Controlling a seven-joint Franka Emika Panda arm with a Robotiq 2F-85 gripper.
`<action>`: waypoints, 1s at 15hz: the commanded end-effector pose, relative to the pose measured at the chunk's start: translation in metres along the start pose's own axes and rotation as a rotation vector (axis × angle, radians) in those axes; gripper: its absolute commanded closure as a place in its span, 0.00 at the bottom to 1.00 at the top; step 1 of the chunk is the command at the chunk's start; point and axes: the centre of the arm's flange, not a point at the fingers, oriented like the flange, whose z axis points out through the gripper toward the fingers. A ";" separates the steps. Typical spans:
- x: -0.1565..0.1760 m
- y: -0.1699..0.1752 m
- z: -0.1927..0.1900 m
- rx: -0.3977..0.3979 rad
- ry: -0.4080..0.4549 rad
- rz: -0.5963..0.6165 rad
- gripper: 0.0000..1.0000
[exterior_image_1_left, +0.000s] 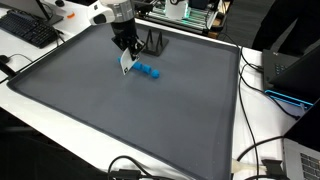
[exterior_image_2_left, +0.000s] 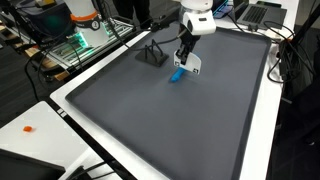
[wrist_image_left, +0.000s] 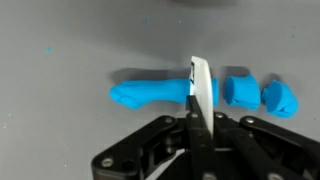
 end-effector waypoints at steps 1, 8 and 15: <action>-0.007 0.003 0.017 -0.019 -0.036 -0.007 0.99; -0.014 0.001 0.037 -0.013 -0.060 -0.012 0.99; -0.017 -0.006 0.043 0.021 -0.077 0.000 0.99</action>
